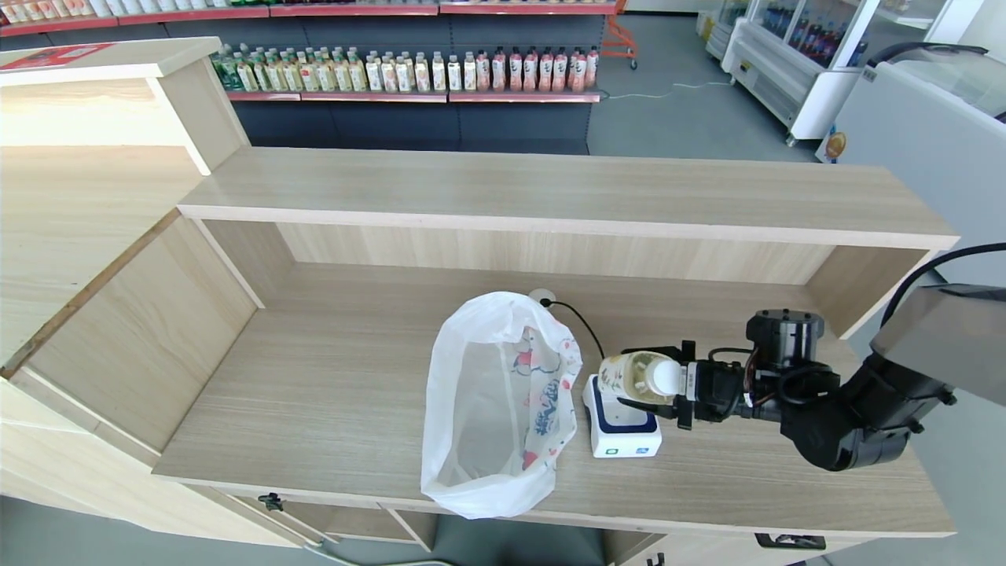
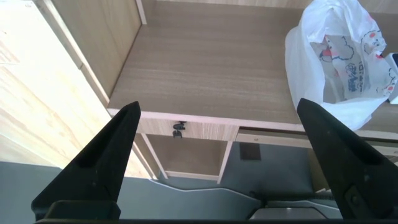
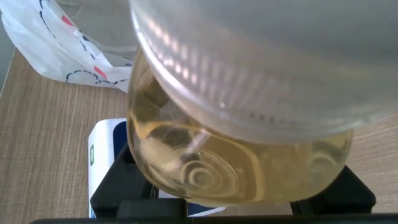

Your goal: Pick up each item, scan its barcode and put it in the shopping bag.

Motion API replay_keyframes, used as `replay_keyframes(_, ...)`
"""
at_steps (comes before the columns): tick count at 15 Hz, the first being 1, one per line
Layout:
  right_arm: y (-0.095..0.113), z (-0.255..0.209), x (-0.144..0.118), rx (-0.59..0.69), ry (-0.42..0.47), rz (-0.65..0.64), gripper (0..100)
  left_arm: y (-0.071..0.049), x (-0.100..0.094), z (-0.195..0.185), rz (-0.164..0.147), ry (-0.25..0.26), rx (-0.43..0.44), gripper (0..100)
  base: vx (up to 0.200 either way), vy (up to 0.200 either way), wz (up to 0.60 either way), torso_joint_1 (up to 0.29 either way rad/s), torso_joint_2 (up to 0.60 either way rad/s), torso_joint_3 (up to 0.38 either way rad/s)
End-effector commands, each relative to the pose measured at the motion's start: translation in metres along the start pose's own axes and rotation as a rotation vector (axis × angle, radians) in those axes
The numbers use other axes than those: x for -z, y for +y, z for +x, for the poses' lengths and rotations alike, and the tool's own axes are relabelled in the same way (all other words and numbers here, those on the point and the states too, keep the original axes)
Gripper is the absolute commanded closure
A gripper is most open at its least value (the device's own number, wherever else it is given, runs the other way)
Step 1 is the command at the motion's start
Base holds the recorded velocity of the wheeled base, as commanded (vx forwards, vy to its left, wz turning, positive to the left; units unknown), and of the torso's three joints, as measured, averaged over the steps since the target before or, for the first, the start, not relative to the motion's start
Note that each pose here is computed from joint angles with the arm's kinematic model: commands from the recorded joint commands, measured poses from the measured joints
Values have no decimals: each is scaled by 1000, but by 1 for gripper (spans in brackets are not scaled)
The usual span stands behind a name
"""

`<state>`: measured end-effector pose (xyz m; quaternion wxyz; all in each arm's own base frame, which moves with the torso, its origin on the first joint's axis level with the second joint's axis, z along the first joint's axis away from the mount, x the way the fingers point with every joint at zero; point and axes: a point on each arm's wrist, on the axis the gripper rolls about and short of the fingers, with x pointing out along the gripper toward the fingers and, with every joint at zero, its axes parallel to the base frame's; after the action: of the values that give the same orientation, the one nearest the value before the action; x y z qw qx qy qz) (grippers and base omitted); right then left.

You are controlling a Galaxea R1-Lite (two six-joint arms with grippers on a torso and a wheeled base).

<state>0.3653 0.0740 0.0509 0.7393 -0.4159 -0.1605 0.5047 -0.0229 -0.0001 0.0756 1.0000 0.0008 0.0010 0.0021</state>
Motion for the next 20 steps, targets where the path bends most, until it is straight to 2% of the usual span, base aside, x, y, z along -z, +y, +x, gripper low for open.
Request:
replay_keyframes(1, 0, 2, 5, 2, 4, -1, 100, 0, 0, 0, 0, 0, 0, 0, 0, 0, 0, 0, 0, 0)
replay_keyframes(11, -5, 4, 11, 38, -3, -45, 100, 0, 0, 0, 0, 0, 0, 0, 0, 0, 0, 0, 0, 0)
replay_keyframes(14, -8, 1, 6, 46, -4, -44, 100, 0, 0, 0, 0, 0, 0, 0, 0, 0, 0, 0, 0, 0)
replay_keyframes(17, -27, -19, -20, 92, -19, 102, 100, 0, 0, 0, 0, 0, 0, 0, 0, 0, 0, 0, 0, 0)
replay_keyframes(20, -62, -49, -75, 181, -81, 262, 100, 0, 0, 0, 0, 0, 0, 0, 0, 0, 0, 0, 0, 0)
